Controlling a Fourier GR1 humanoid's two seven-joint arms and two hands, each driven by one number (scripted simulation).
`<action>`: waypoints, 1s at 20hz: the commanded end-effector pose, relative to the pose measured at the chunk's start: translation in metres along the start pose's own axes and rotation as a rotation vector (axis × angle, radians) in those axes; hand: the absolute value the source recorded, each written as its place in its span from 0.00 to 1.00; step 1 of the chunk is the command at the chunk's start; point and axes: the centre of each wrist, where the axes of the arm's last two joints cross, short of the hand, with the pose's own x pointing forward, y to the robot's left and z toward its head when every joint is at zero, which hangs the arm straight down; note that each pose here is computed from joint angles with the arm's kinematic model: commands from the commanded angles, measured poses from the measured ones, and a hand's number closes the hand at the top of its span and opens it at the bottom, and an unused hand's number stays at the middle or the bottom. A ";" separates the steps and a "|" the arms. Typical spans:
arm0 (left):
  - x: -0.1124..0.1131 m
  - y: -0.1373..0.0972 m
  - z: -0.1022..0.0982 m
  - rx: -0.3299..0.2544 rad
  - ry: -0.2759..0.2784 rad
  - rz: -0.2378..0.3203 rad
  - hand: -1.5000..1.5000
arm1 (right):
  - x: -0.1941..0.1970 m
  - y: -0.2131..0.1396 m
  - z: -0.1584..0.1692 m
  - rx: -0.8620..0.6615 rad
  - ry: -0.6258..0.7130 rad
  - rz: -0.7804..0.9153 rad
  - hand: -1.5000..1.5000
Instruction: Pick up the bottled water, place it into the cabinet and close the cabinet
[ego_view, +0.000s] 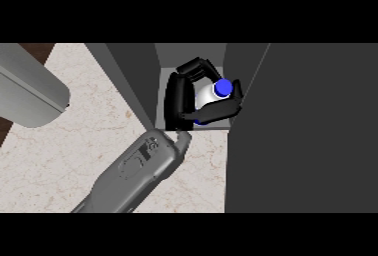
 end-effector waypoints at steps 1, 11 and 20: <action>-0.011 -0.002 -0.013 0.017 0.029 -0.042 1.00 | 0.019 -0.011 -0.004 0.002 -0.067 -0.016 0.00; -0.048 0.029 -0.037 0.083 0.066 -0.136 1.00 | 0.017 -0.006 -0.009 0.015 -0.061 -0.051 0.00; -0.061 0.042 -0.057 0.140 0.047 -0.147 1.00 | 0.009 -0.006 -0.005 0.024 -0.067 -0.065 0.00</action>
